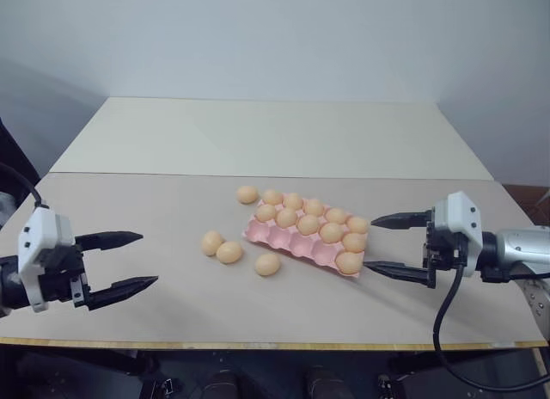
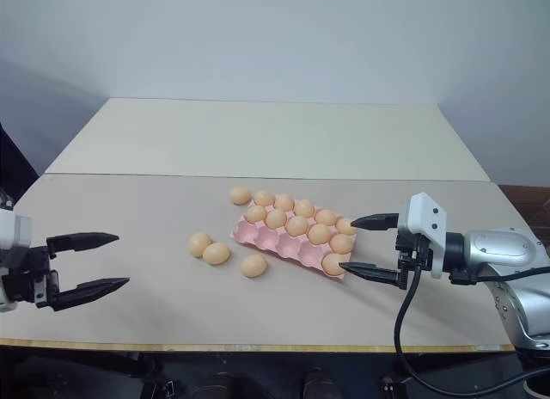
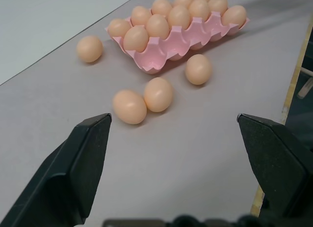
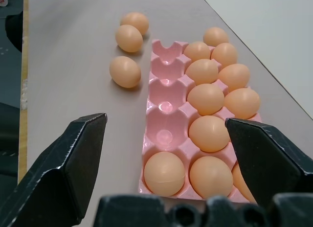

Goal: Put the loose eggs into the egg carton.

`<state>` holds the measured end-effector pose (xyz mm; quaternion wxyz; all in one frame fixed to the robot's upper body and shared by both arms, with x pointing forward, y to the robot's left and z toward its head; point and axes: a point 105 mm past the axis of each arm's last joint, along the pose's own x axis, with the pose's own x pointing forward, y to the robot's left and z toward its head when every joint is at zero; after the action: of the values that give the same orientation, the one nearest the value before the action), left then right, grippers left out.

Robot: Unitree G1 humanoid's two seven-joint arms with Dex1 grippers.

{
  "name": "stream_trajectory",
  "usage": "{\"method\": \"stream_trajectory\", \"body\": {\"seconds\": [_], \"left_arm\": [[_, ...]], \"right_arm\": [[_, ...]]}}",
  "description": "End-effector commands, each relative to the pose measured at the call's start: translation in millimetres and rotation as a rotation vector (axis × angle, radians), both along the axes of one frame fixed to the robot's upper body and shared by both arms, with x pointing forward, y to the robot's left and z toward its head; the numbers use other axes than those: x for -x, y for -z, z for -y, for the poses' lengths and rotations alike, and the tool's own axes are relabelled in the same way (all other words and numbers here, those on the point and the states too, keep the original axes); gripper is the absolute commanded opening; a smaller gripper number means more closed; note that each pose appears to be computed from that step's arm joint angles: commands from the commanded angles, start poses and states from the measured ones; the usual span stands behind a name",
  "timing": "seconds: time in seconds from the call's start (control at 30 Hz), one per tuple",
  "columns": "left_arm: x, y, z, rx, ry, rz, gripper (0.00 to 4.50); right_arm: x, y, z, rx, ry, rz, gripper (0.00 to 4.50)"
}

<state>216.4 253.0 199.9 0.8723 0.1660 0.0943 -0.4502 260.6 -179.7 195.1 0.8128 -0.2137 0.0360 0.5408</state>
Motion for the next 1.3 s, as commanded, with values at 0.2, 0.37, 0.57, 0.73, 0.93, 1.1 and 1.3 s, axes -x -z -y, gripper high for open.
{"method": "stream_trajectory", "body": {"seconds": [0.2,0.37,0.57,0.73,0.93,1.1,1.3], "left_arm": [[-1.7,-10.0,1.7,0.01,0.01,0.044,4.47],[0.7,-7.2,3.2,-0.01,0.036,0.026,4.47],[2.2,-4.5,5.7,-0.024,0.055,0.015,4.47],[0.8,-3.4,7.1,-0.027,0.083,0.0,4.47],[-1.7,-5.4,13.0,-0.034,0.145,-0.004,4.47],[-6.0,-3.6,24.8,-0.034,0.211,-0.009,4.47],[-15.8,3.0,45.9,-0.045,0.288,0.006,4.47]], "right_arm": [[2.4,-13.7,-0.7,-0.011,-0.015,0.06,4.5],[3.9,-14.1,0.0,-0.014,-0.029,0.052,4.5],[1.7,-19.6,1.2,-0.003,-0.043,0.047,4.5],[6.3,-21.0,1.3,0.015,-0.064,0.038,4.5],[8.8,-21.6,-1.1,0.01,-0.064,0.043,4.5],[14.0,-21.0,-24.1,-0.004,-0.134,0.063,4.5],[9.2,-20.5,-26.1,-0.01,-0.121,0.072,4.5]]}}
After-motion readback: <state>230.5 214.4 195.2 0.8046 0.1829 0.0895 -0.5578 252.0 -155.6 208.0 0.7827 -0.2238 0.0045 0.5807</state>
